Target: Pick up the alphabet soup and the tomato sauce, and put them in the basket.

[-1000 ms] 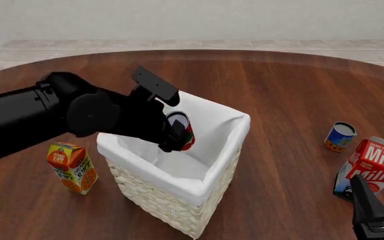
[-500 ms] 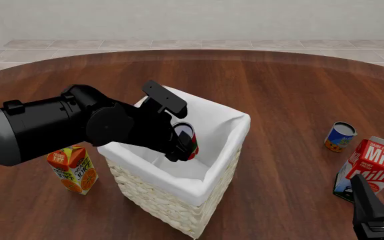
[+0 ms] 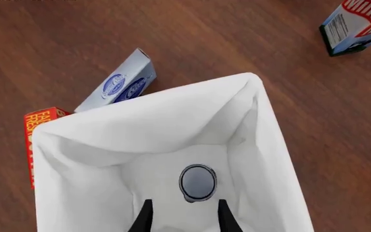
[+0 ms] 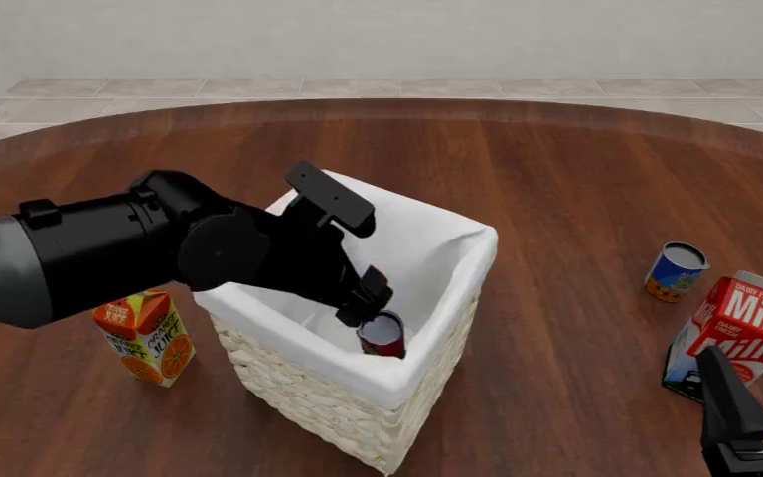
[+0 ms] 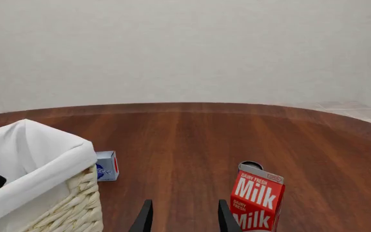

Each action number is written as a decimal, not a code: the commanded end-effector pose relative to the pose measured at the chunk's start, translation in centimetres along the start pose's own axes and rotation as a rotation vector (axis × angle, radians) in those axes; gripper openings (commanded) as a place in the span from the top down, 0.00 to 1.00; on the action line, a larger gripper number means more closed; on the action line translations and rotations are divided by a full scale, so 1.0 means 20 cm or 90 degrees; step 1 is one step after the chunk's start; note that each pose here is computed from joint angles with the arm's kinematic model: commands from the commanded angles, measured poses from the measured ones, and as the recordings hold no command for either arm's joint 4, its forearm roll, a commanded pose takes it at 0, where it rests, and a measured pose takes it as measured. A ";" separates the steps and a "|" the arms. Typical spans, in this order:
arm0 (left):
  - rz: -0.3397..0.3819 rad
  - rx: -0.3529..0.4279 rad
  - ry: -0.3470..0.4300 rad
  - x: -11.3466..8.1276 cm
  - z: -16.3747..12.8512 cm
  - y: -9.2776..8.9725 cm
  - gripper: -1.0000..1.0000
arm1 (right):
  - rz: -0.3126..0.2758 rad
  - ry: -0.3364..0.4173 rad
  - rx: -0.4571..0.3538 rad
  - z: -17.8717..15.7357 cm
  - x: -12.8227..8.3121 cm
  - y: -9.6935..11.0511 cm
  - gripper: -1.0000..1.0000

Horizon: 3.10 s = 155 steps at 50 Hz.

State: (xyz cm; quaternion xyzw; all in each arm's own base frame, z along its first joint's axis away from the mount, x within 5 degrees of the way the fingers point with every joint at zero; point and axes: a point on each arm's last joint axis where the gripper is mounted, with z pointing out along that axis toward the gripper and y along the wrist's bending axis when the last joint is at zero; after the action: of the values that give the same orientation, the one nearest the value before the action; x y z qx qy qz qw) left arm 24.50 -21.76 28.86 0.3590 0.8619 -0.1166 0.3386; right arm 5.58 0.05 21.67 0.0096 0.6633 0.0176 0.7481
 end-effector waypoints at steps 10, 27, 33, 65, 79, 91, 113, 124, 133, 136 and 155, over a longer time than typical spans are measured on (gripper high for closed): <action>-0.002 -0.004 -0.018 -0.03 -0.05 0.01 0.00 | -0.001 -0.001 -0.001 0.00 0.00 0.00 0.00; -0.014 -0.009 -0.065 -0.09 -0.18 0.03 0.00 | -0.004 -0.002 -0.003 0.00 0.00 0.00 0.00; -0.024 -0.018 -0.085 -0.11 -0.22 0.05 0.00 | -0.005 -0.002 -0.003 0.00 0.00 0.00 0.00; -0.135 0.012 -0.300 -0.17 -0.62 0.01 0.00 | -0.007 -0.002 -0.013 0.00 0.00 0.01 0.00; -0.206 0.036 -0.426 -0.14 -0.80 0.02 0.00 | -0.003 0.003 -0.017 0.00 0.00 0.01 0.00; -0.245 0.046 -0.511 -0.11 -0.95 0.05 0.00 | -0.005 0.003 -0.019 0.00 -0.01 0.01 0.00; -0.283 0.038 -0.615 -0.07 -1.12 0.10 0.00 | -0.005 0.011 -0.024 0.00 -0.03 0.01 0.00; -0.299 0.041 -0.645 -0.07 -1.12 0.11 0.00 | -0.019 0.015 -0.027 0.01 -0.13 0.02 0.00; -0.306 0.039 -0.668 -0.07 -1.16 0.12 0.00 | -0.021 0.020 -0.031 0.01 -0.23 0.02 0.00; -0.307 0.039 -0.672 -0.06 -1.16 0.12 0.00 | -0.021 0.019 -0.035 0.02 -0.27 0.03 0.00; -0.337 0.054 -0.704 -0.01 -1.13 0.13 0.00 | -0.045 0.031 -0.031 0.16 -0.60 0.04 0.00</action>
State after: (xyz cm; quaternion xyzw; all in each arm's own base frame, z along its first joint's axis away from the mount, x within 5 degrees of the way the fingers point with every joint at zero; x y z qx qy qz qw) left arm 15.24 -10.20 46.27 0.0415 0.6217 -0.3907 0.6776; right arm 6.33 0.34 30.60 -0.0204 0.6793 0.0167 0.7334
